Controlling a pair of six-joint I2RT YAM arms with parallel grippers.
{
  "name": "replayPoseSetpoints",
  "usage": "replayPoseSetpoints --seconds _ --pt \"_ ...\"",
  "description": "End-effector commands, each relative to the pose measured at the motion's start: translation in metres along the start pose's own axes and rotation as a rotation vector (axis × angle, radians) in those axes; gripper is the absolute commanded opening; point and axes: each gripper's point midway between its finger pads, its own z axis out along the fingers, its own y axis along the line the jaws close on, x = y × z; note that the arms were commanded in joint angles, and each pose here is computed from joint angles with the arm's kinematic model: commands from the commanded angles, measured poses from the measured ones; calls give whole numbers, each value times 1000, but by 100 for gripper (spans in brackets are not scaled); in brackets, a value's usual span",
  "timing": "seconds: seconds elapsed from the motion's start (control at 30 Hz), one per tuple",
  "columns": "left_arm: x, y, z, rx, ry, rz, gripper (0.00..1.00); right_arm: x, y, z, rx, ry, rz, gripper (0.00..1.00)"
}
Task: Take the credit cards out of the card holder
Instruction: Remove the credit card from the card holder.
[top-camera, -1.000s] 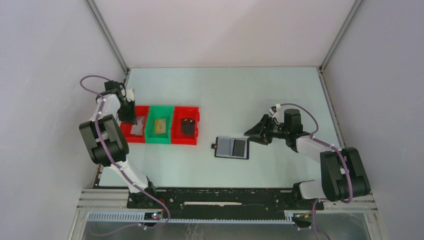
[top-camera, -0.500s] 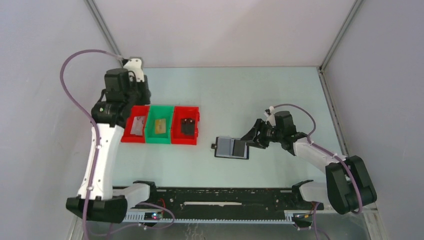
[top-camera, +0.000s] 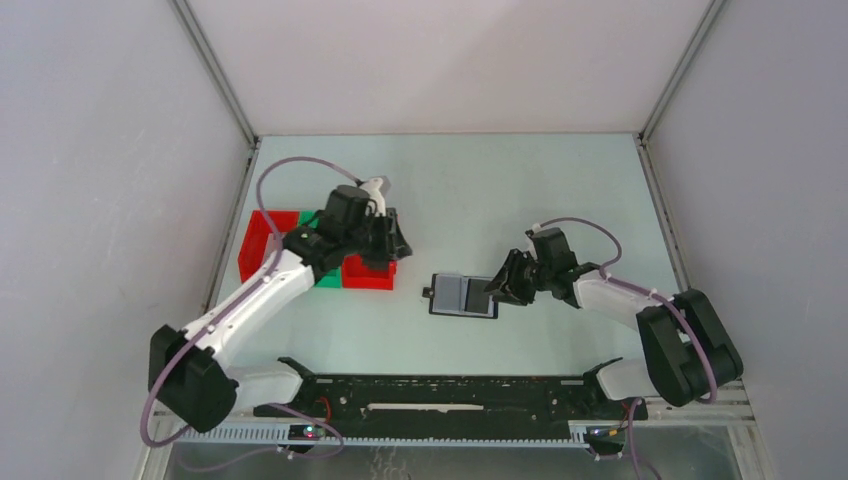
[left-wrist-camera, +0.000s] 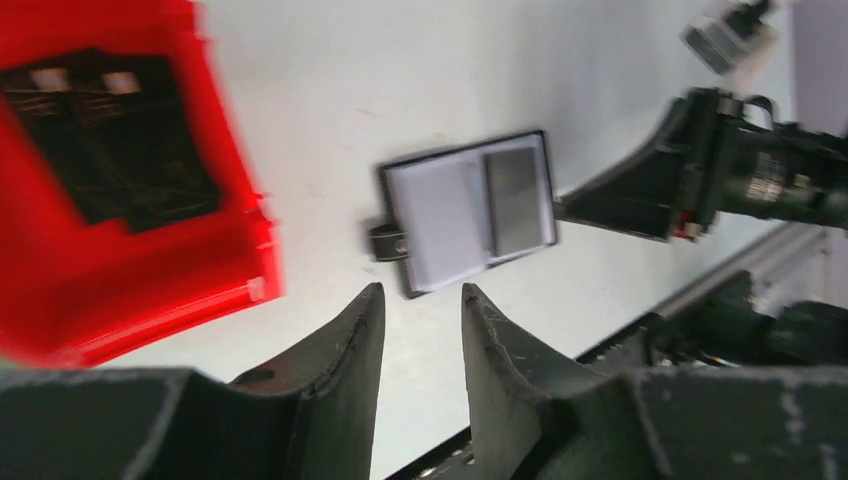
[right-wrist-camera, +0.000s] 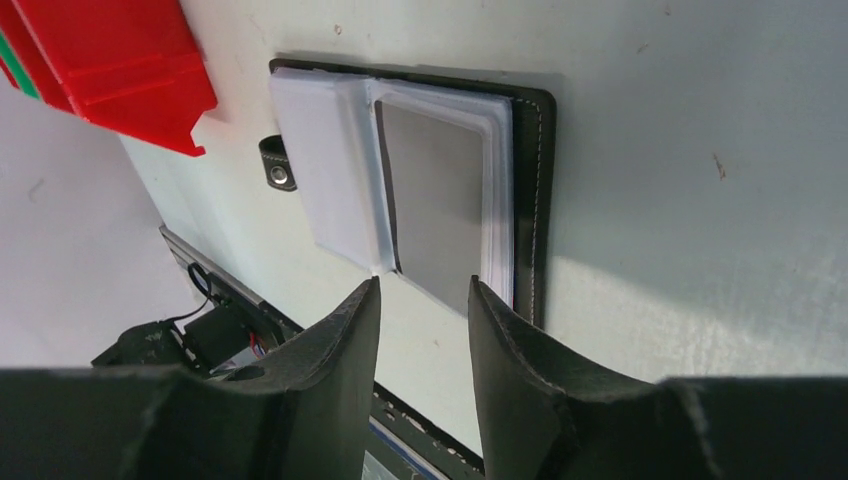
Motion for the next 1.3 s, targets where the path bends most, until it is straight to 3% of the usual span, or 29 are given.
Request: replayPoseSetpoints --seconds 0.0,0.37,0.8,1.27 --pt "3 -57 27 236 -16 -106 40 -20 16 9 -20 -49 4 46" --pt "50 -98 93 389 145 -191 40 -20 10 27 14 -46 21 45" --pt "90 -96 134 412 290 -250 40 -22 3 18 50 -72 26 44" --pt "121 -71 157 319 358 -271 40 -15 -9 19 78 -69 32 44"
